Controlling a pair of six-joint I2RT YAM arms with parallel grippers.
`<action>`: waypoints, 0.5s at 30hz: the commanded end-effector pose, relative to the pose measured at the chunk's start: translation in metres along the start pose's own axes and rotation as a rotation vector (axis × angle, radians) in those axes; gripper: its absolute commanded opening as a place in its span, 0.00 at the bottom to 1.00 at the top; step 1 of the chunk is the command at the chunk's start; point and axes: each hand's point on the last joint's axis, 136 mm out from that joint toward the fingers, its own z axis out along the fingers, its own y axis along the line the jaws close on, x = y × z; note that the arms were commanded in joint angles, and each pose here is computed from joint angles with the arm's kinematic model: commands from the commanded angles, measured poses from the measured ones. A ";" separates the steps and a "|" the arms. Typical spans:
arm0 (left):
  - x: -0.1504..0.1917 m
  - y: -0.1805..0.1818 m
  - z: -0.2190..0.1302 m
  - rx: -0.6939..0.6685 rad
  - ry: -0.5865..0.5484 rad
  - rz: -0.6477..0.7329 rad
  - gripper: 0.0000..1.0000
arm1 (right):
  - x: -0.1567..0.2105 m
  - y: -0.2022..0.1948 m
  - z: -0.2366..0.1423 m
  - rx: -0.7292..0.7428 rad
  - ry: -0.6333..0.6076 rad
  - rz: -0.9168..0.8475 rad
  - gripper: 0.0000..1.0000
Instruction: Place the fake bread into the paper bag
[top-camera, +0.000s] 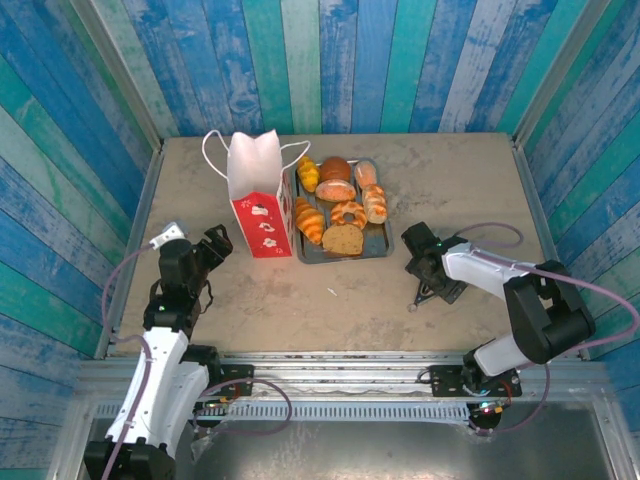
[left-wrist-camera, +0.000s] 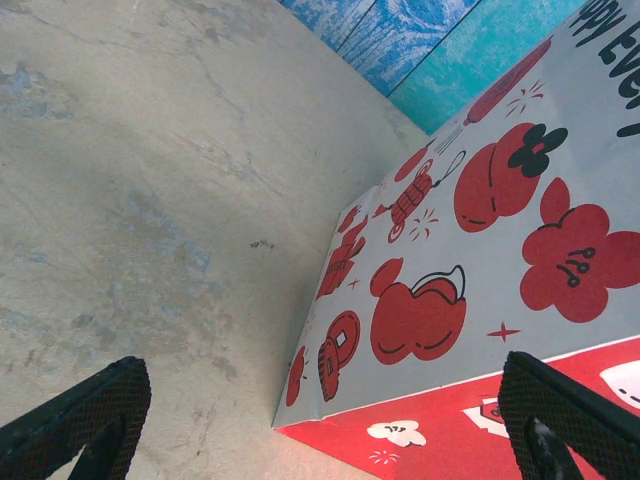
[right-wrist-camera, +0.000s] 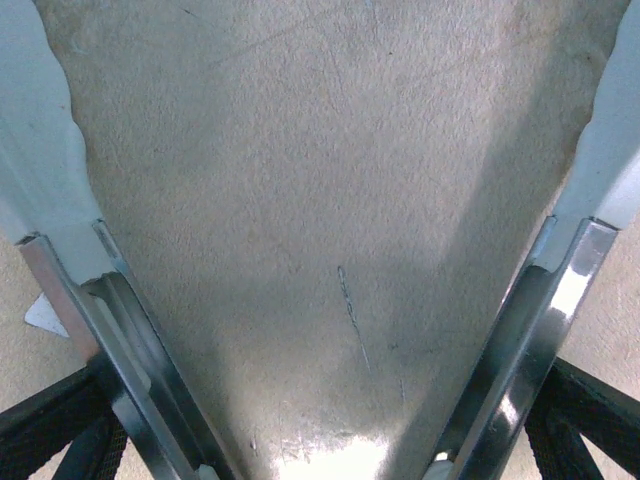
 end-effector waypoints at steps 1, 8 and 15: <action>-0.009 -0.004 -0.003 0.004 -0.021 0.011 0.94 | -0.004 -0.009 0.006 0.038 -0.026 -0.011 1.00; -0.009 -0.004 -0.004 0.003 -0.023 0.007 0.94 | 0.002 -0.010 0.007 0.024 0.022 0.008 1.00; -0.009 -0.003 -0.005 -0.001 -0.025 0.005 0.94 | 0.002 -0.009 0.008 0.024 0.037 0.004 0.98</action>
